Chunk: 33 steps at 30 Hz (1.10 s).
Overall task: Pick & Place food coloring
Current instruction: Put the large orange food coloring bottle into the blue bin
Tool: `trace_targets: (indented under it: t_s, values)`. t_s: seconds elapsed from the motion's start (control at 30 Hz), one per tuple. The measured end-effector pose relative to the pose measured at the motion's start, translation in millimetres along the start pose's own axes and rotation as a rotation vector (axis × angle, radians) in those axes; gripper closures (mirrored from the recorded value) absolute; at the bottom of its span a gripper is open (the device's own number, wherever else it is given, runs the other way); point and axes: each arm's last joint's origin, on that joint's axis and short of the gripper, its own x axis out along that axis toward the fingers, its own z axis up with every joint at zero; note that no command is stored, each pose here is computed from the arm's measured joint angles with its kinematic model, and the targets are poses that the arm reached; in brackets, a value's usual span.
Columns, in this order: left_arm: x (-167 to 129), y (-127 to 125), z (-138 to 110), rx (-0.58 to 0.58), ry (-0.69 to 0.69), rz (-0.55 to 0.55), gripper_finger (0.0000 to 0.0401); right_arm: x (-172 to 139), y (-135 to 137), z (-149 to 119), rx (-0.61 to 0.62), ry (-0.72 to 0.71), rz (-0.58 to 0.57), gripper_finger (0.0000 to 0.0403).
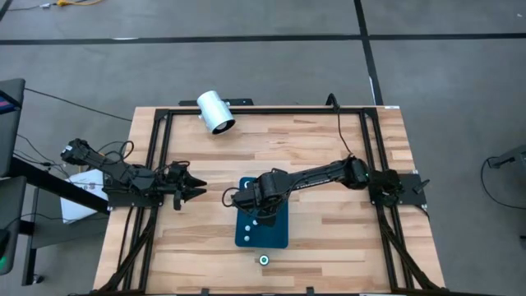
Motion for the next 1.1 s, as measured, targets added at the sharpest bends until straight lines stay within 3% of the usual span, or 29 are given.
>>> trace_targets:
  t_s: [0.7,1.1]
  values:
    - [0,0,0,-0.001,0.001,-0.003,0.0227,24,17,-11,0.005,0.021,-0.052,0.0268]
    - [0,0,0,-0.002,-0.001,-0.004,0.0227,27,19,-8,0.002,0.002,-0.030,0.0178]
